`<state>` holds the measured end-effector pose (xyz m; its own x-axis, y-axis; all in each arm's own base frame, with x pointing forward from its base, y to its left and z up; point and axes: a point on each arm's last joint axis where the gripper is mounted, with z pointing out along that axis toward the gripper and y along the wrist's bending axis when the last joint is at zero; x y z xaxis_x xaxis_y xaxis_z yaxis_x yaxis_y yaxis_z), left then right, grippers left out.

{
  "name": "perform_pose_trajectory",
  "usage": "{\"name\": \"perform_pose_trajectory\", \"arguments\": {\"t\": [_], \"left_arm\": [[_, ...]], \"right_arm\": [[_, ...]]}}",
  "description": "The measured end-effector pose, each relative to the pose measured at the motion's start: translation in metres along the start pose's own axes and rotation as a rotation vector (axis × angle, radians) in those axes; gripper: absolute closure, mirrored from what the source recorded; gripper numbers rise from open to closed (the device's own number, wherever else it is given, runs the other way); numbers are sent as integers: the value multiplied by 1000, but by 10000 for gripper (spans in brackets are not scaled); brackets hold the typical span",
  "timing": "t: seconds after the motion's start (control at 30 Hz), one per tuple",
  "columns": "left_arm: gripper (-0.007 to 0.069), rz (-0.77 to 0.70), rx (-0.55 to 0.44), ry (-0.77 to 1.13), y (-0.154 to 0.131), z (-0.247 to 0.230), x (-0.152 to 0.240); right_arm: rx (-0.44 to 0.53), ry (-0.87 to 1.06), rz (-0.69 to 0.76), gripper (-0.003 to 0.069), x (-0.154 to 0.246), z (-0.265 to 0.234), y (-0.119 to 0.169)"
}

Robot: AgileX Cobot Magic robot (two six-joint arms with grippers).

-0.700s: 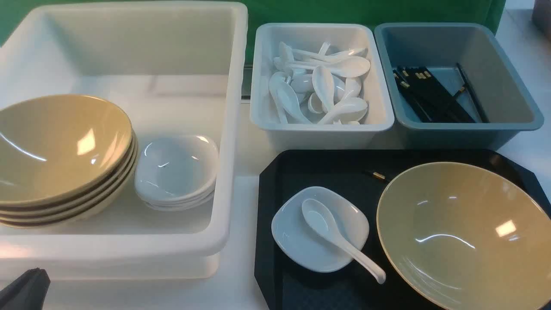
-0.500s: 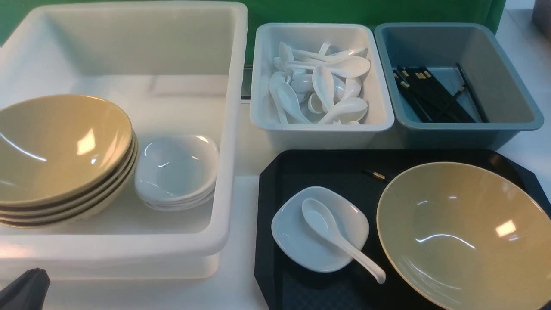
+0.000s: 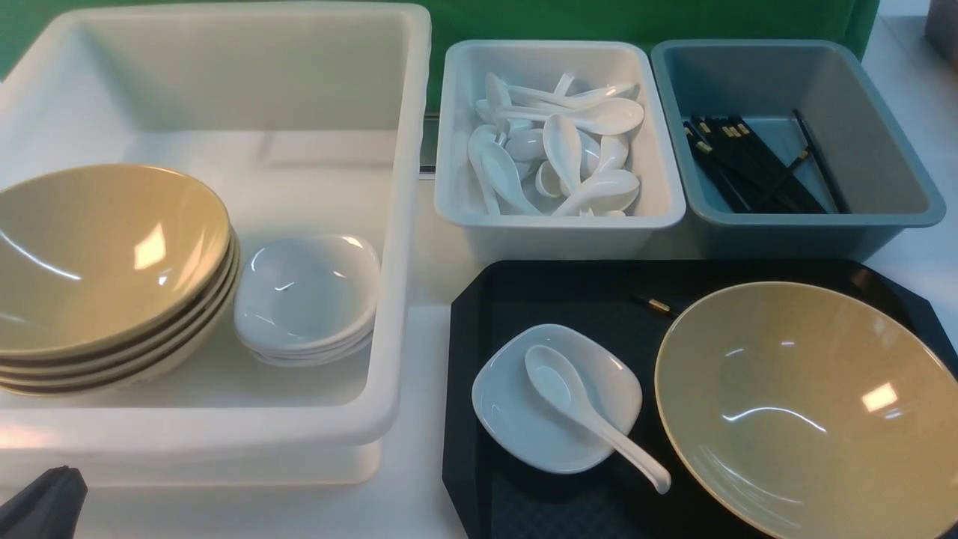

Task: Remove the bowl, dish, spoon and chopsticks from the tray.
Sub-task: Use the left arm to grab the soup spoon in the middle

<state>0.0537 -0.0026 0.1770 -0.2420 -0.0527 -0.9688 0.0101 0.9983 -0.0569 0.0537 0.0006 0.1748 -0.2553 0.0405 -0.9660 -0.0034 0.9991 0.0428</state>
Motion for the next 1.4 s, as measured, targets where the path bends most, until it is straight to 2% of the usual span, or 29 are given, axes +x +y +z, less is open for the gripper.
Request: {"name": "perform_pose_trajectory", "arguments": {"t": [0.73, 0.87, 0.9, 0.97, 1.0, 1.03, 1.1, 1.13, 1.2, 1.3, 1.4], "left_arm": [[640, 14, -8, -52, 1, 0, -4], [640, 26, -23, -309, 2, -4, -27], [640, 28, -25, -341, 2, -5, -30], [640, 37, -34, -531, 2, -12, -46], [640, 39, -35, -560, 2, -14, -48], [640, 43, -39, -656, 2, -19, -55], [640, 43, -42, -741, 2, -24, -61], [640, 32, -41, -853, 2, -31, -68], [640, 15, -34, -911, 2, -35, -71], [640, -86, 24, -1059, 2, -46, -79], [640, -75, 63, -1061, -2, -52, -92]], "right_arm": [[1, -23, -13, 561, -2, 0, 0], [-13, -258, -16, 561, -23, -3, 1], [-13, -258, -16, 561, -23, -3, 1], [-29, -528, -16, 561, -45, -12, 3], [-29, -528, -16, 561, -45, -13, 3], [-42, -672, -3, 559, -56, -20, 4], [-57, -784, 15, 559, -64, -27, 4], [-84, -911, 50, 557, -72, -35, 5], [-106, -977, 81, 554, -75, -40, 5], [-162, -1039, 173, 551, -79, -46, 5], [-201, -1015, 252, 552, -79, -45, 5]]}}
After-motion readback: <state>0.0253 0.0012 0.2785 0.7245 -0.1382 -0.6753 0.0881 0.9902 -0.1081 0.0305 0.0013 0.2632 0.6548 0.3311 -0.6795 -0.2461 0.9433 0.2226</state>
